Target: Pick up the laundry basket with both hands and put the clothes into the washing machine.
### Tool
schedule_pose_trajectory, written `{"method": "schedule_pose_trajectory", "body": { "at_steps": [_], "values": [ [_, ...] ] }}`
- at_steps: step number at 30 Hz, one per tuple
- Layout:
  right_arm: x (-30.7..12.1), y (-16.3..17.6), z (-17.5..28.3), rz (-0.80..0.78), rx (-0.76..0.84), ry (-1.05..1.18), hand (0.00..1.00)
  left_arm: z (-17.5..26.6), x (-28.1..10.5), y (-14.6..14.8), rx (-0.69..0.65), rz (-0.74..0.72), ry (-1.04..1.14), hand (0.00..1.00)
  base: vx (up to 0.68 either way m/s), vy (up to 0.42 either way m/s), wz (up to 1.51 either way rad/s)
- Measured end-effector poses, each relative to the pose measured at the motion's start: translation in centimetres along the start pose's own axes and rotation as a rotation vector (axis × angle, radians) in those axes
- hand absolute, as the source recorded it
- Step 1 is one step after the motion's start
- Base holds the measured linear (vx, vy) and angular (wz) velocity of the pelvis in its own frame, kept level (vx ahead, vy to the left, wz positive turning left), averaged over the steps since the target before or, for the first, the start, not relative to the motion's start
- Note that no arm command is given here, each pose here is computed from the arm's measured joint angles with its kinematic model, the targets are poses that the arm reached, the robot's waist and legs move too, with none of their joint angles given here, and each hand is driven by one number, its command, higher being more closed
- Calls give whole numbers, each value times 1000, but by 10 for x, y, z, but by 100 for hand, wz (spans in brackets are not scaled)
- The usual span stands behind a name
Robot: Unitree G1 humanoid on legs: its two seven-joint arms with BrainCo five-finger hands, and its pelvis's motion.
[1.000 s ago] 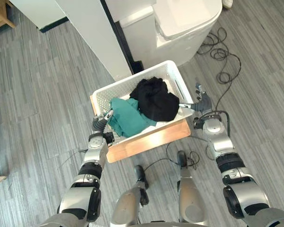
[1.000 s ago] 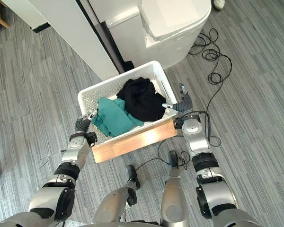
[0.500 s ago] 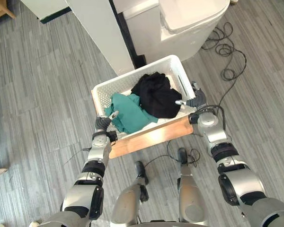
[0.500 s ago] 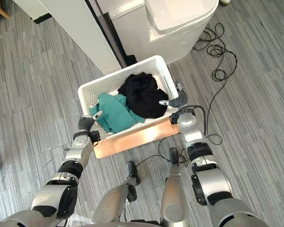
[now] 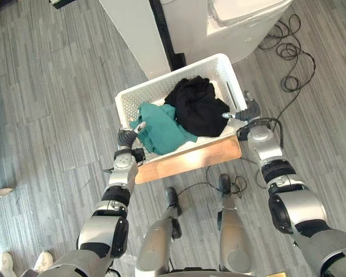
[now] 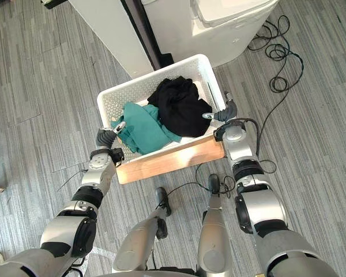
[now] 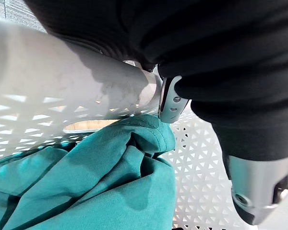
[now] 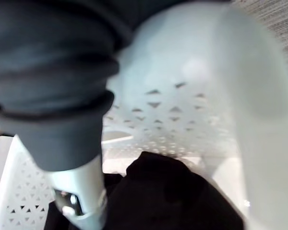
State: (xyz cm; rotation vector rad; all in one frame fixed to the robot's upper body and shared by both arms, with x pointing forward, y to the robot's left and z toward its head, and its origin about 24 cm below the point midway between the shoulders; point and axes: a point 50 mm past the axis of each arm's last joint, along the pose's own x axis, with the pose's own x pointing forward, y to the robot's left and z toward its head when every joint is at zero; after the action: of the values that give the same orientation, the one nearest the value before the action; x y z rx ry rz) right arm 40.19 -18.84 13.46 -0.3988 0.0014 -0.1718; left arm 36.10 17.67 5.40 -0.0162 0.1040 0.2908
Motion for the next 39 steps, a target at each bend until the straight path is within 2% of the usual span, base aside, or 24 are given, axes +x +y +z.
{"method": "schedule_pose_trajectory", "body": {
  "at_steps": [6, 10, 20, 26, 33, 39],
  "values": [
    [-6, -11, 2, -33, -1, -56, 0, -3, -38, -4, 24, -55, -113, 0, 31, -5, 10],
    [-8, -20, 0, -74, 2, -71, 0, -1, -69, -1, -32, -78, -186, 0, 17, 6, 4],
    [-14, -16, -6, -65, -24, -90, 0, -11, -87, 7, -84, -26, -171, 0, 0, 0, 0],
    [-17, -17, -10, -74, -2, -87, 0, -11, -82, 19, -103, 54, -179, 0, 0, 0, 0],
    [-17, -17, -11, -82, 17, -80, 0, -40, -61, 37, -81, 171, -10, 0, 0, 0, 0],
    [-16, -17, -8, -85, 20, -89, 0, -48, -45, 36, -116, 208, 85, 0, 0, -1, -1]
  ]
}}
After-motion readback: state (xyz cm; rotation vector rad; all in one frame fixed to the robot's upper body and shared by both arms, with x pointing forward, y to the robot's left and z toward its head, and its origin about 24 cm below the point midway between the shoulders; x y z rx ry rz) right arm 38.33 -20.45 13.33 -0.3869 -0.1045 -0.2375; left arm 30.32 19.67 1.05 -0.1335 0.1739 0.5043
